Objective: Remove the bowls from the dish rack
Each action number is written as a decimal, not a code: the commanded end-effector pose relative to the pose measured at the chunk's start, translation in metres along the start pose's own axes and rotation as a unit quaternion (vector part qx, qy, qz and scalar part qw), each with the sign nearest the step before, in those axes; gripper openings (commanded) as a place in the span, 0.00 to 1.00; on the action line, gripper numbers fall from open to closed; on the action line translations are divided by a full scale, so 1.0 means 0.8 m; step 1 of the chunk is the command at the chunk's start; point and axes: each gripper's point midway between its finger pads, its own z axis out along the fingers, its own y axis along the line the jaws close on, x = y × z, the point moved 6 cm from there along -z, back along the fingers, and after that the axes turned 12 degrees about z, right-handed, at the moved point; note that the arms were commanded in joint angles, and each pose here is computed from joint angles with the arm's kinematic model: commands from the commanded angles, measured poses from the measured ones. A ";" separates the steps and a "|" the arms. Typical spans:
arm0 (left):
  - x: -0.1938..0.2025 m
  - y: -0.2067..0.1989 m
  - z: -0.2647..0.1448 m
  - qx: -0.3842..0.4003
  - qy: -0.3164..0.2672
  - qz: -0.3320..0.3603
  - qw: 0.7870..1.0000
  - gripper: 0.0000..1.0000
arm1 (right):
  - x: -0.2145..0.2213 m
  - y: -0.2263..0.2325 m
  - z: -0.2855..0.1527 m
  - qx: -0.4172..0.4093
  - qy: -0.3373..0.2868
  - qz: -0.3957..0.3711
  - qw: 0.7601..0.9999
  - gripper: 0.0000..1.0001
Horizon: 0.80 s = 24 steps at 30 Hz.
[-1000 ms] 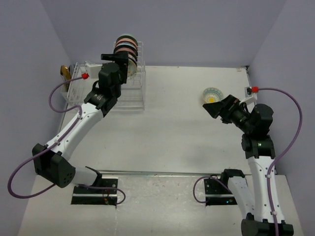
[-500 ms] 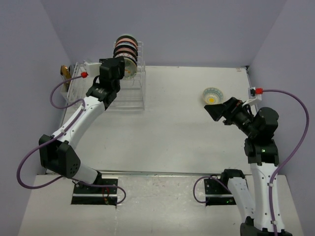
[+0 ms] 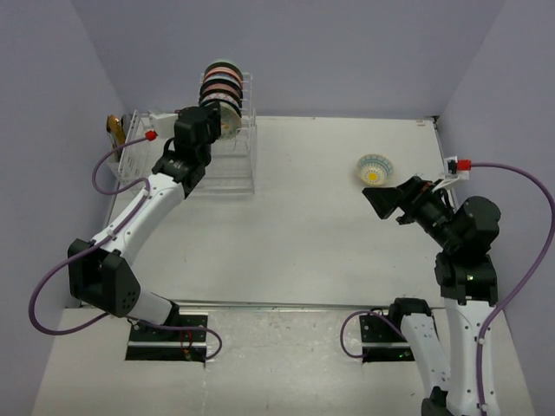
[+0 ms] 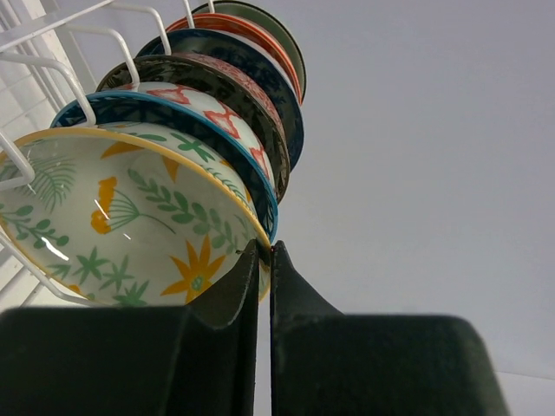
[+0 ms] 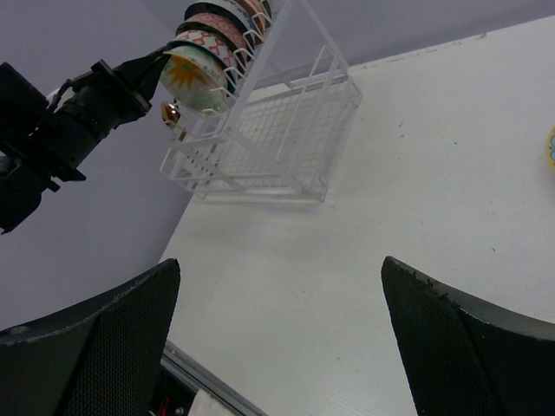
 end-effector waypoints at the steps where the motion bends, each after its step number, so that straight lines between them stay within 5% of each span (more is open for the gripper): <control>1: -0.008 0.005 0.001 -0.002 -0.014 -0.006 1.000 0.00 | -0.006 0.022 -0.013 -0.023 -0.006 -0.028 0.999 0.98; 24: -0.027 -0.056 -0.040 0.160 -0.007 0.002 0.987 0.00 | -0.008 0.027 -0.018 -0.029 -0.013 -0.045 0.999 0.99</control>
